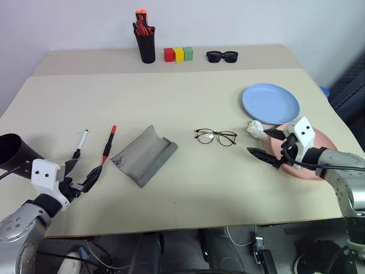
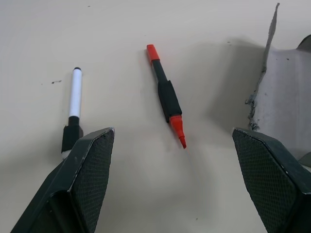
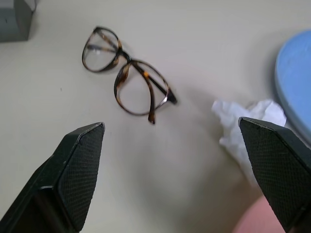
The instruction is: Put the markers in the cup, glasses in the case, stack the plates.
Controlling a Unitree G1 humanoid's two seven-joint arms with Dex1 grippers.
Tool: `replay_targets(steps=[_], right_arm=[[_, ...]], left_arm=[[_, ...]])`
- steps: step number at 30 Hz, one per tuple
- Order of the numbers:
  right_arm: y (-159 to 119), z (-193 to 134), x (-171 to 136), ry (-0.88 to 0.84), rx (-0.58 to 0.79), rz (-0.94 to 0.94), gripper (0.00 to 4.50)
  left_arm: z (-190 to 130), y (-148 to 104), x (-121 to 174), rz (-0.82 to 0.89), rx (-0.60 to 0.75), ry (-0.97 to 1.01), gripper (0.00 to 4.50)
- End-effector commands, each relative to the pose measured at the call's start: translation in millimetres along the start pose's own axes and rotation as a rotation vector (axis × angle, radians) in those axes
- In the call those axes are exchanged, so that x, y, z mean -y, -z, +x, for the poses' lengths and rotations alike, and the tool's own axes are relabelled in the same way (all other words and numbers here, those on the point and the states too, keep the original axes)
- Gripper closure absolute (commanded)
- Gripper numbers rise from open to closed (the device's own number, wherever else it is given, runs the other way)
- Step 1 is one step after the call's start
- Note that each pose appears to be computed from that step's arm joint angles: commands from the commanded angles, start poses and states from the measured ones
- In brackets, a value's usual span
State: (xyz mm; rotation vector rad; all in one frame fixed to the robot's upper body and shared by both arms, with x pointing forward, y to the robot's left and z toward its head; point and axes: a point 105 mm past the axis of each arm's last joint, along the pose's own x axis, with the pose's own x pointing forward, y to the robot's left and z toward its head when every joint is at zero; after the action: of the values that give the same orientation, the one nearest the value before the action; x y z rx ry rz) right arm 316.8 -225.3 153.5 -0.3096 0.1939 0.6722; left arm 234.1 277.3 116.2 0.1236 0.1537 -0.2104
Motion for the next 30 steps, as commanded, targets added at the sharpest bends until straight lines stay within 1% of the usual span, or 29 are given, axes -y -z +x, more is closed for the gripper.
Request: replay_targets(steps=[1,7,10,13,14,16,18,20,21,24,26,28,30], right_arm=[[-7,6,-2,-0.013,0.031,-0.032,0.0],[-18,20,-8,-0.055,0.068,-0.058,0.0],[-25,26,-16,-0.085,0.09,-0.067,0.0],[-29,36,-27,-0.117,0.111,-0.073,0.0],[-31,39,-32,-0.132,0.123,-0.072,0.0],[-35,47,-45,-0.169,0.147,-0.069,0.0],[-40,55,-63,-0.219,0.169,-0.079,0.0],[-51,60,-85,-0.288,0.209,-0.071,0.0],[-57,61,-96,-0.319,0.229,-0.073,0.0],[-68,65,-123,-0.384,0.264,-0.077,0.0],[-71,67,-134,-0.406,0.277,-0.07,0.0],[-75,70,-144,-0.427,0.29,-0.065,0.0],[-78,72,-150,-0.445,0.307,-0.055,0.0]], left_arm=[[-1,-9,3,0.029,0.027,-0.003,0.55],[4,-12,4,0.023,0.041,-0.031,0.55],[6,-13,4,0.023,0.044,-0.039,0.55],[8,-9,0,0.023,0.02,-0.084,0.55],[11,-11,-2,-0.018,0.024,-0.105,0.55],[21,-17,-6,-0.089,0.027,-0.149,0.01],[37,-22,-2,-0.096,-0.018,-0.147,0.01],[55,-32,2,-0.091,-0.048,-0.152,0.01],[62,-36,2,-0.119,-0.064,-0.167,0.01],[80,-42,1,-0.121,-0.127,-0.182,0.01],[89,-33,-1,-0.149,-0.254,-0.211,0.01],[92,-26,-6,-0.113,-0.378,-0.231,0.01],[97,-22,-2,-0.155,-0.476,-0.196,0.01]])
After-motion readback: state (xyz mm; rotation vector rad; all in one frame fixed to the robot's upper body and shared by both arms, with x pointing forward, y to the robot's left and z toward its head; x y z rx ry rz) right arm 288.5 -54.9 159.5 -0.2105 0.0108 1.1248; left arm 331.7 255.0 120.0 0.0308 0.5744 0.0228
